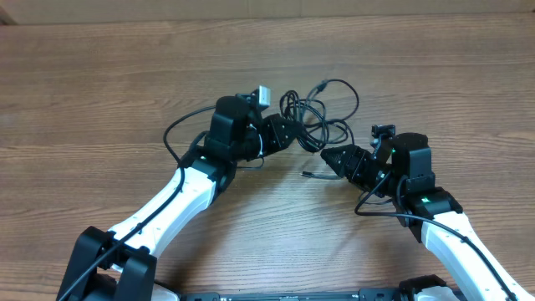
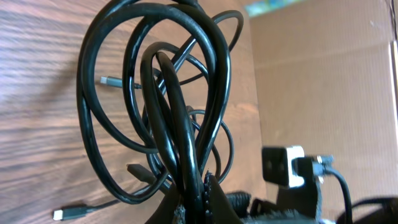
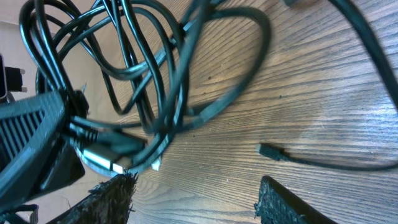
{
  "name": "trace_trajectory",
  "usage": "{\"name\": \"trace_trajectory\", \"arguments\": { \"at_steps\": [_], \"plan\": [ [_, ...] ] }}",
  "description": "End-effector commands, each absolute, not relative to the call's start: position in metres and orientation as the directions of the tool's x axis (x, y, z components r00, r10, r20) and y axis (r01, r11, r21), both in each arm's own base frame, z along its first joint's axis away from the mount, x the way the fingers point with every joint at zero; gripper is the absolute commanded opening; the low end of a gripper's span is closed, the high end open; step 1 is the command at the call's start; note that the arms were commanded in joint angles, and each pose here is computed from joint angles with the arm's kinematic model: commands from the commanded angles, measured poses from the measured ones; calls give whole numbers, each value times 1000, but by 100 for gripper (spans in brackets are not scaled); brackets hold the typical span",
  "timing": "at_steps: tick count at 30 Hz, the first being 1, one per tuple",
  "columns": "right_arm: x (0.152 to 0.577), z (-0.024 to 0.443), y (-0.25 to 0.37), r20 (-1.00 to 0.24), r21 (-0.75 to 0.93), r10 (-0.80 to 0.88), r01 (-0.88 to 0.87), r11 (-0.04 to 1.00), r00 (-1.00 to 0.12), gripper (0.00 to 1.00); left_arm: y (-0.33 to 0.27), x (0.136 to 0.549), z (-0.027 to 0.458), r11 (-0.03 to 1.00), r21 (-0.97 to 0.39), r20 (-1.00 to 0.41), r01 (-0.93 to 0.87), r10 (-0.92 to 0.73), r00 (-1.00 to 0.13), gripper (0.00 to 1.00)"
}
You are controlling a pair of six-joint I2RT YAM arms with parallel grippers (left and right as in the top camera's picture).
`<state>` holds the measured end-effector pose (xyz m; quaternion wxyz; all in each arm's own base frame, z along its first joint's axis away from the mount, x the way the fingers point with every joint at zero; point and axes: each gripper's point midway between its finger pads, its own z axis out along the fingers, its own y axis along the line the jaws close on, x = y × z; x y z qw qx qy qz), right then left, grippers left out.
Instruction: Untangle cables
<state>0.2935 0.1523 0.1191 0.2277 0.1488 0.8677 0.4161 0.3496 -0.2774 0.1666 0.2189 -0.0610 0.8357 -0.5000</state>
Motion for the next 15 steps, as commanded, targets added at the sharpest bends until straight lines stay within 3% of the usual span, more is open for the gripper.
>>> {"name": "trace_trajectory", "arguments": {
  "at_steps": [1,15],
  "plan": [
    [296,126,156,-287,795,438,43,605,-852,64,-294,337,198,429,-873,-359,230,-249,-899,4],
    [296,126,156,-287,795,438,43,605,-852,64,-313,329,236,250,-950,-256,188,-272,-928,4]
  ]
}}
